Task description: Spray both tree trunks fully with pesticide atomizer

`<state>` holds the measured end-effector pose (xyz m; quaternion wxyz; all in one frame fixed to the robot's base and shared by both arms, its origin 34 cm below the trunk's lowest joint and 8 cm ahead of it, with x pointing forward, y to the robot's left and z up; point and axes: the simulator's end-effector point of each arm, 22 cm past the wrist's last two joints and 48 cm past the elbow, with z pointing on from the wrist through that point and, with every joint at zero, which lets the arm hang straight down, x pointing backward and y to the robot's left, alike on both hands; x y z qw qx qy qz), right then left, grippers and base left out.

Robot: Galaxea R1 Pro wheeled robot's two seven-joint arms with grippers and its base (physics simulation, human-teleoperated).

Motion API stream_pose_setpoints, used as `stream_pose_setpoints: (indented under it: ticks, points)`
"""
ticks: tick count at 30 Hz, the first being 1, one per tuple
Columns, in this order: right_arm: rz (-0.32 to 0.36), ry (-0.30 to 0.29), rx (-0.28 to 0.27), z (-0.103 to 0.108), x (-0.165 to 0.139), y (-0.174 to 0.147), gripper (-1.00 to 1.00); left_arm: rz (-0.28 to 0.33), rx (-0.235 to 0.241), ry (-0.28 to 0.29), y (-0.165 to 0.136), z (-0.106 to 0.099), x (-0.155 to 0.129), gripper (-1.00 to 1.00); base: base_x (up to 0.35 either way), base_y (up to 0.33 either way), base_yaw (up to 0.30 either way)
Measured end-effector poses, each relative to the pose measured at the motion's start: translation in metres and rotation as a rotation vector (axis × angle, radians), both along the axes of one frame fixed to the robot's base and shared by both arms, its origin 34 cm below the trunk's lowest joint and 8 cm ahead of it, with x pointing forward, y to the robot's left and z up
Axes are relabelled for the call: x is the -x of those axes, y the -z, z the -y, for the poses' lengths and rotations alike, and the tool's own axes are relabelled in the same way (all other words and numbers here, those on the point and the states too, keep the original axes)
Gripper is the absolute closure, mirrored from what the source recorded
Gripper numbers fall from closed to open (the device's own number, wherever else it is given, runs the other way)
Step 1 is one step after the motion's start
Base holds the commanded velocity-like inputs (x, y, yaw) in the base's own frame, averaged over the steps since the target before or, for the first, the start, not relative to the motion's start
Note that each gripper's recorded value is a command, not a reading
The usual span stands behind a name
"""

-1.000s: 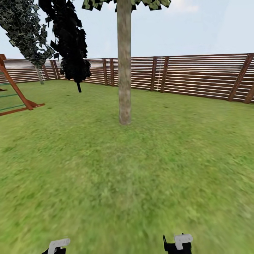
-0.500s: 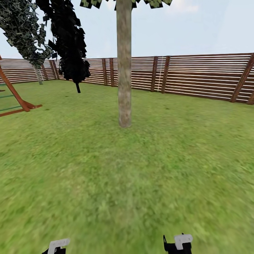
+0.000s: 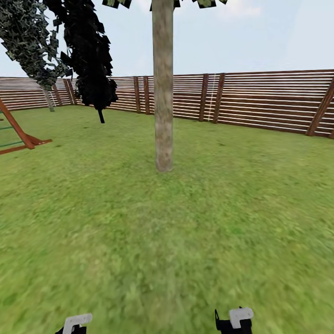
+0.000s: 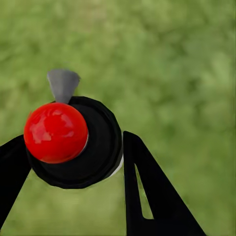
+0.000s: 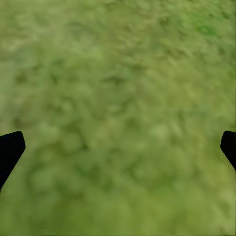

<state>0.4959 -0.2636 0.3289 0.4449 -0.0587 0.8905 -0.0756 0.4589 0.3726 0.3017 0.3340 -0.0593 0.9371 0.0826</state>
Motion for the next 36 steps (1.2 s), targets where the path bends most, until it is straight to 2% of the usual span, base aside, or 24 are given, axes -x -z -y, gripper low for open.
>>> stream_pose_setpoints:
  ticks: [36]
  points:
    - [0.000,0.000,0.000,0.0000,0.0000,0.0000,-1.00,0.000,0.001,0.000,0.0001,0.0001,0.0001,1.00,0.339,0.000,0.000]
